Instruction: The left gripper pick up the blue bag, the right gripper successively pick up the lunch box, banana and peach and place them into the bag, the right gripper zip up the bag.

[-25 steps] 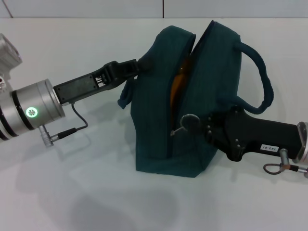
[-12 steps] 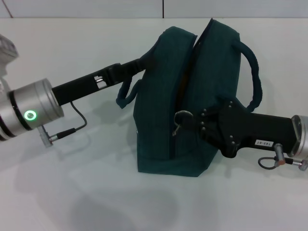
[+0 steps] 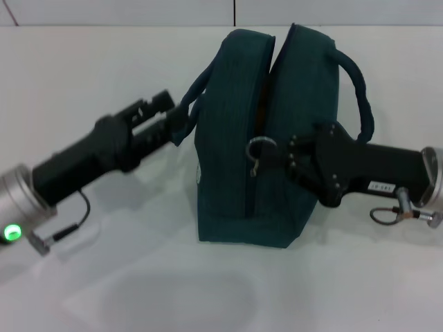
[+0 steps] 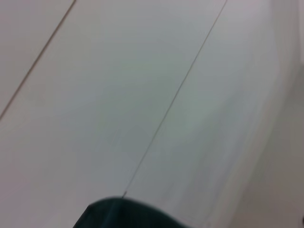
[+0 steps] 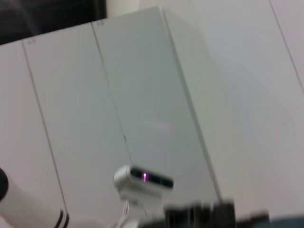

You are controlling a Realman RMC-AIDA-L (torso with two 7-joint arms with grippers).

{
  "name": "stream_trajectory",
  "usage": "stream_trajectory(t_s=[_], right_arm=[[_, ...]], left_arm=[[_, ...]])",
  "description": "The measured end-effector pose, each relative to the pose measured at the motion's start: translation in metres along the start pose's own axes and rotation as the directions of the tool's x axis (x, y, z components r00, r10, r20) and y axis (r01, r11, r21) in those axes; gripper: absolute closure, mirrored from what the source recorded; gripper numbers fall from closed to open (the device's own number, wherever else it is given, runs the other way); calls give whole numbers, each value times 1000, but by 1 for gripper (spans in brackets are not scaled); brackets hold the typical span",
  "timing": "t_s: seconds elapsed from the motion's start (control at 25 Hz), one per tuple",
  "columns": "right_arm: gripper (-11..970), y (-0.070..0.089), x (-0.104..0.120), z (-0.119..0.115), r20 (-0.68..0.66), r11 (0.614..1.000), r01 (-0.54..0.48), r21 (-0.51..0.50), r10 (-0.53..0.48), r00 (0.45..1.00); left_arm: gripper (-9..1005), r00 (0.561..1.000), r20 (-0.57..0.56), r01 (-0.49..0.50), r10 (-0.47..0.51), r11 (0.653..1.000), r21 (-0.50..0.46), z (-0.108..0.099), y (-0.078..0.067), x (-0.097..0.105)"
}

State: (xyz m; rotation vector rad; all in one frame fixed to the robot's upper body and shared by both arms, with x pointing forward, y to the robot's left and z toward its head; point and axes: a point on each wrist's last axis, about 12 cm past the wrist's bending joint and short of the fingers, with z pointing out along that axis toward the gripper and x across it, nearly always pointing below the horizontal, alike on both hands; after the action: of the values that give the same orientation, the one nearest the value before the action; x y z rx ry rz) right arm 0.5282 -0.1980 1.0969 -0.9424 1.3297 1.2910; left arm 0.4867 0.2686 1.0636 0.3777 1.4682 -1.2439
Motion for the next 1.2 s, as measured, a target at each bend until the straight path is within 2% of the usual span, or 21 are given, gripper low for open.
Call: stream_trajectory(t_s=[0.16,0.36,0.52,0.88,1.2], right_arm=[[945,-5,-13,5,45,1000,21,-3,-21,999],[945,-17,-25,9,107,998,34,60,-40,993],[945,-24,-27,11,110,993,28,111,-41,993],[945,-31,-30,4,178,979,8,203,-45,983],[945,-30,-25,8,153,983,-1,184,-28,988]], left_arm=[[322,999,-5,-39,39,999,-28,-10,-7,21],[162,997,-61,-42,44,999,23,-2,-15,36],[175,997,-74,-28,31,999,47,7,-16,40],[204,995,-103,-10,14,999,40,24,-12,44],[229,993,-117,8,-5,1000,21,39,-8,46]])
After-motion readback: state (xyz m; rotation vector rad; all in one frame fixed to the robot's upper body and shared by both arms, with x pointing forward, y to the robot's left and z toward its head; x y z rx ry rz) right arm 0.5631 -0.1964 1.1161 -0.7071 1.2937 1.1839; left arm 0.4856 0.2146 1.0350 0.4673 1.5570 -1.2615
